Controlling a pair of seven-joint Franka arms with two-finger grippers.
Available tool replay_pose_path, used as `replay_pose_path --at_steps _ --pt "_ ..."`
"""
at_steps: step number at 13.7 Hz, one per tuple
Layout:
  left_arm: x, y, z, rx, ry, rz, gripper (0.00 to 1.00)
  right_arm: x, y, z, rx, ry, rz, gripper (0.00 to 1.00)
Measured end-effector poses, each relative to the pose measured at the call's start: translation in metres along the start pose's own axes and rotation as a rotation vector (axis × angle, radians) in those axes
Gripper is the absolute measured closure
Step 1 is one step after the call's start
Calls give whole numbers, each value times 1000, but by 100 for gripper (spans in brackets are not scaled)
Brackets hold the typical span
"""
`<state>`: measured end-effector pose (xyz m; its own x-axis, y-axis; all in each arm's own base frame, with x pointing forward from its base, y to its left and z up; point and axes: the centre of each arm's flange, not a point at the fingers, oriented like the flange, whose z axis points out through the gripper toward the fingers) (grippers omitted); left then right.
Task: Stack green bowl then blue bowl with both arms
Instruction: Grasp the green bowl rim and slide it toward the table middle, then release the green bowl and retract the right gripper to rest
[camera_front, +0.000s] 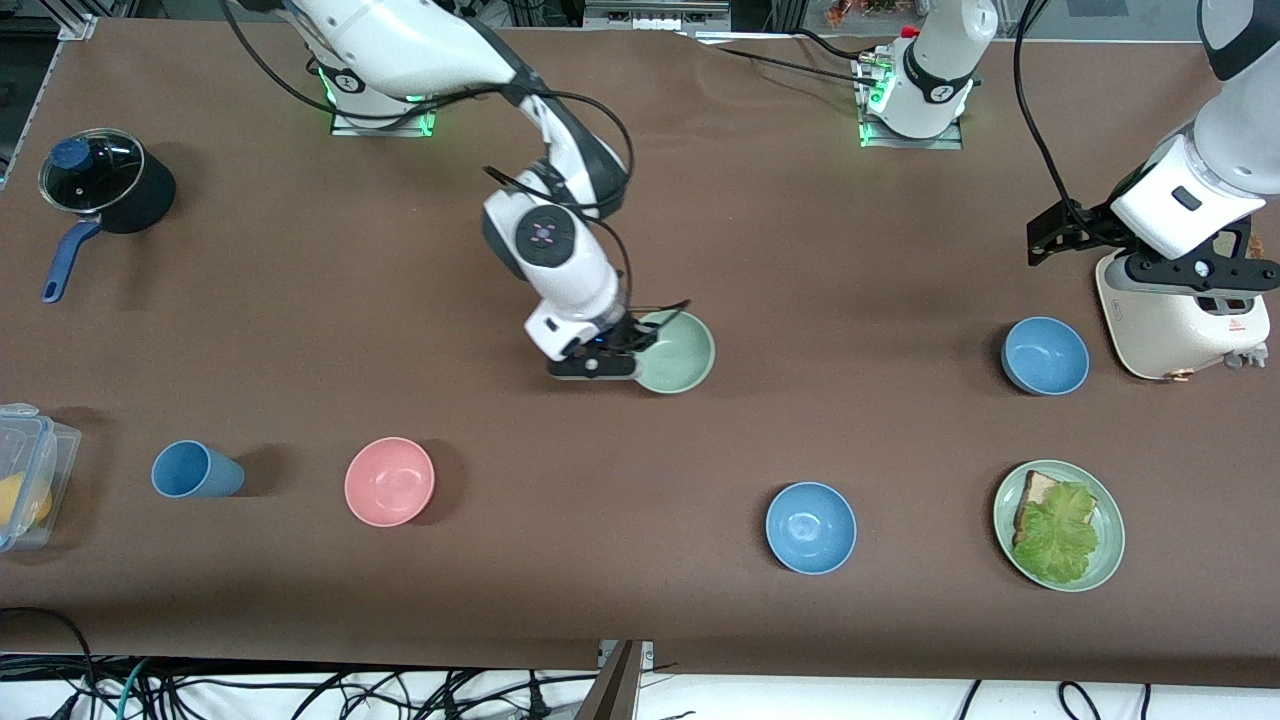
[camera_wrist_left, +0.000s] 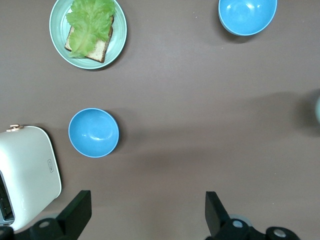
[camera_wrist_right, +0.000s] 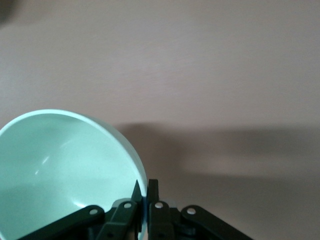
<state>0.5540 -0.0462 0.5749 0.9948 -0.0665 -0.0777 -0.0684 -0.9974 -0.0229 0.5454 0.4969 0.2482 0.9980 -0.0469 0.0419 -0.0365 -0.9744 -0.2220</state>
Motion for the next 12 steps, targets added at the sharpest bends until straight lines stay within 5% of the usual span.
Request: replay_pose_path --at_steps 9,12 --pt "0 0 0 0 -1 0 0 12 -13 47 -17 25 -24 95" --pt "0 0 0 0 -1 -1 0 27 -8 37 -12 48 -9 70"
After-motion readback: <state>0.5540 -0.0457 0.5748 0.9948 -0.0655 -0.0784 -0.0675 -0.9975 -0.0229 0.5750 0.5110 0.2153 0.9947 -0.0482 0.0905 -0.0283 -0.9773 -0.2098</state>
